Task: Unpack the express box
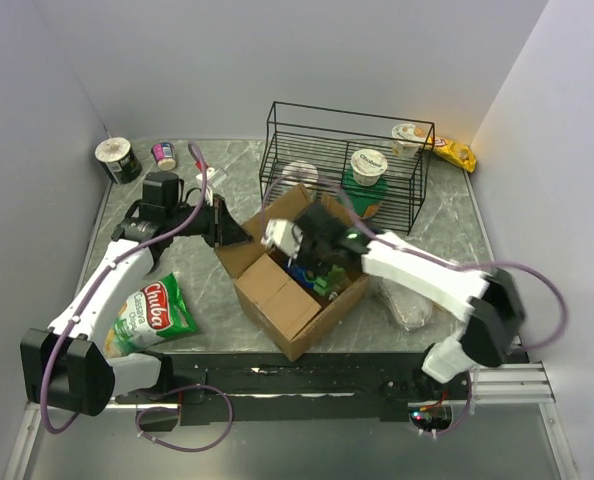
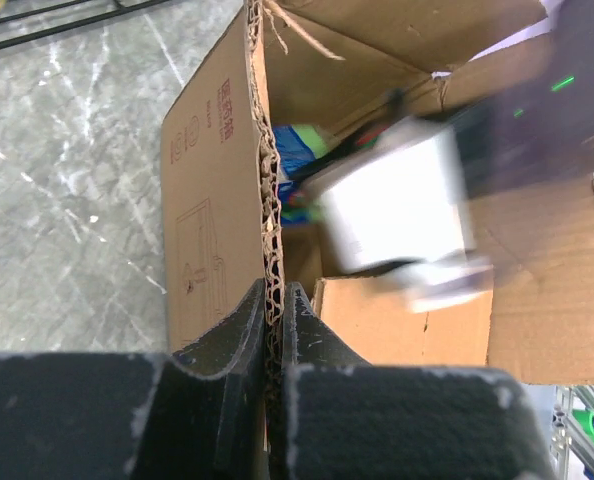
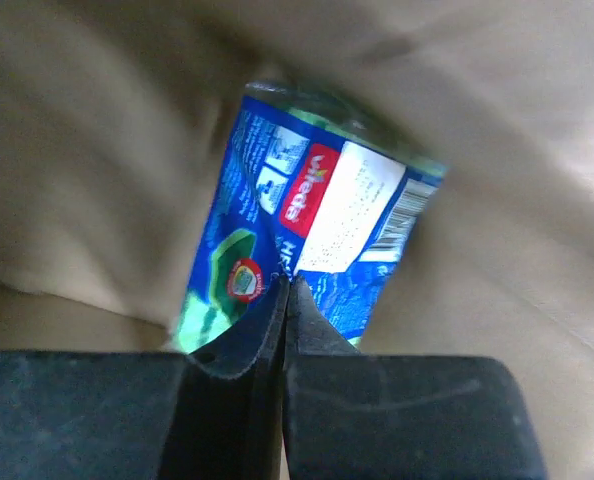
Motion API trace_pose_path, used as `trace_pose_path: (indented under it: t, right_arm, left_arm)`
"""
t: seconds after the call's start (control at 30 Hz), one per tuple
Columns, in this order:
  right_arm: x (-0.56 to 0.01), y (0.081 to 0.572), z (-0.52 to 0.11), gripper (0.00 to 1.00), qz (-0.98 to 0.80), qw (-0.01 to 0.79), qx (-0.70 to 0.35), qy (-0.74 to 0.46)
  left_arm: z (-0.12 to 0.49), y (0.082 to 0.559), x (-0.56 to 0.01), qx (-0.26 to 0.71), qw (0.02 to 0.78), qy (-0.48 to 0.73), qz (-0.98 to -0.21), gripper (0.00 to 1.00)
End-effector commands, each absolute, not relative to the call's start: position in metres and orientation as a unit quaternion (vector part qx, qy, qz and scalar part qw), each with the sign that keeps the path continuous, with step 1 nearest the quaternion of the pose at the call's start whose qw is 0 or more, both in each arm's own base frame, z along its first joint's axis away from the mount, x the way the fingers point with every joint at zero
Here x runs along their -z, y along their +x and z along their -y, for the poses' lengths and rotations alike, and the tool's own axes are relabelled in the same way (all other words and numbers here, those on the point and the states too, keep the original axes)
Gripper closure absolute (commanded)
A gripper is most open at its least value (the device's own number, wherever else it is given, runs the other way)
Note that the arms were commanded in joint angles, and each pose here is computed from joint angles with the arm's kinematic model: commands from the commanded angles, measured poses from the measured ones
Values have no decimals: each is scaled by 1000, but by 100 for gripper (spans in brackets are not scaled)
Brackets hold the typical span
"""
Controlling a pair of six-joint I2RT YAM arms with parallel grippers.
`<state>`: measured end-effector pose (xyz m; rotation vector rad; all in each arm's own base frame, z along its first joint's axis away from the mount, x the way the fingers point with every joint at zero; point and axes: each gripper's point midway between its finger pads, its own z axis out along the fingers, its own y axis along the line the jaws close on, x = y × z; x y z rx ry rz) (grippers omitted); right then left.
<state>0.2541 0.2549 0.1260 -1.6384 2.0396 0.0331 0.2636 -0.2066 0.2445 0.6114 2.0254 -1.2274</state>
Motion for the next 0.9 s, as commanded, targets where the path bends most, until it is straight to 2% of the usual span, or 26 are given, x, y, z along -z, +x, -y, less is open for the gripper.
trace_pose_path:
  t: [0.0, 0.07, 0.17, 0.4, 0.57, 0.63, 0.87]
  right_arm:
    - [-280, 241, -288, 100, -687, 450, -199, -535]
    - [-321, 233, -284, 100, -663, 493, -220, -518]
    - [-353, 230, -269, 100, -670, 513, -217, -491]
    - [-376, 247, -196, 100, -713, 543, -142, -421]
    - [-350, 262, -130, 100, -774, 527, -82, -341]
    - [-340, 258, -120, 100, -776, 528, -66, -340]
    - [-252, 240, -120, 100, -807, 462, -83, -360]
  left_arm:
    - [213, 266, -266, 483, 361, 264, -753, 99]
    - [212, 268, -266, 479, 364, 264, -754, 99]
    - [208, 269, -263, 467, 365, 263, -761, 99]
    - [177, 278, -250, 418, 354, 219, -807, 99]
    - [137, 272, -244, 365, 350, 189, -842, 99]
    - [127, 268, -248, 359, 361, 183, -841, 99]
    - [89, 276, -238, 316, 393, 91, -859, 99]
